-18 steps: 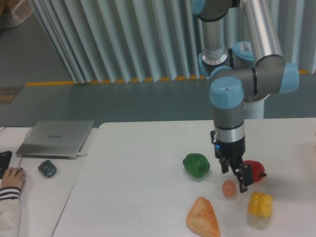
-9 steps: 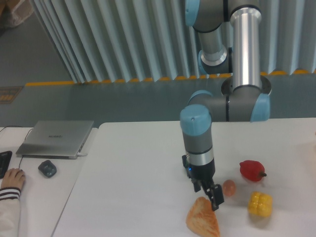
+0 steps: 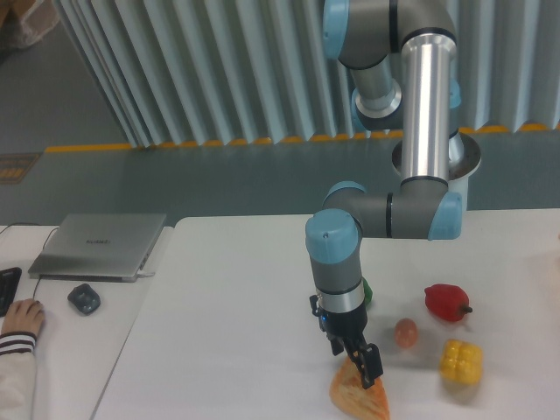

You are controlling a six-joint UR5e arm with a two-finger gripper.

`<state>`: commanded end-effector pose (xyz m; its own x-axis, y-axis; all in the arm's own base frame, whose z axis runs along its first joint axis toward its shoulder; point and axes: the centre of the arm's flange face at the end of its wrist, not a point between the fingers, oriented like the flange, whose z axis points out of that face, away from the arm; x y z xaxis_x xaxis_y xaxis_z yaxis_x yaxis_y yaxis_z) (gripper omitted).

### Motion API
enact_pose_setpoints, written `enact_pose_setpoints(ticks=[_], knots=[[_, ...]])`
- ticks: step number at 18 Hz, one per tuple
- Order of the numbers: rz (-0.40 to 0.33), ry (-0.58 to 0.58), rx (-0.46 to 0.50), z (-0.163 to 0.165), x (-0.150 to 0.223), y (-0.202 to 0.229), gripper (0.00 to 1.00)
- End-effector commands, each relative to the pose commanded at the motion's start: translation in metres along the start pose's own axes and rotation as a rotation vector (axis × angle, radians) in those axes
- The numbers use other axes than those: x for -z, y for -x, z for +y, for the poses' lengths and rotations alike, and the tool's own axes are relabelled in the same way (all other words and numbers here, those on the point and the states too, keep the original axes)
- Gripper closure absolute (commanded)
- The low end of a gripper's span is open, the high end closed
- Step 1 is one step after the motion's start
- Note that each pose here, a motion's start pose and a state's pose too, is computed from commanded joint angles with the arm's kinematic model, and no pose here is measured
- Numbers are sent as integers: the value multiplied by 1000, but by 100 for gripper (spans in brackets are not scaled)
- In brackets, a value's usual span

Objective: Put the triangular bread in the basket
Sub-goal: 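Lower the open gripper onto the triangular bread and close on it, then lift the held bread and carry it past the red pepper, out of view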

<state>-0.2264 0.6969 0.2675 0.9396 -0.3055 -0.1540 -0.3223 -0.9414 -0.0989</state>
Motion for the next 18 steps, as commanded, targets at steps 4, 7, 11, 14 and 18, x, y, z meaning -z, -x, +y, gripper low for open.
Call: enact_pose_setpoints(ticks=[4,7,11,14,18], knots=[[-5,-4,2,-2,0,4,6],[-6,-5,5,-2,1,5,19],[-11,-10,16,1,8,7,54],[-12,-11,16,1,11,7,68],[-21,-19,21,3,20,9,74]])
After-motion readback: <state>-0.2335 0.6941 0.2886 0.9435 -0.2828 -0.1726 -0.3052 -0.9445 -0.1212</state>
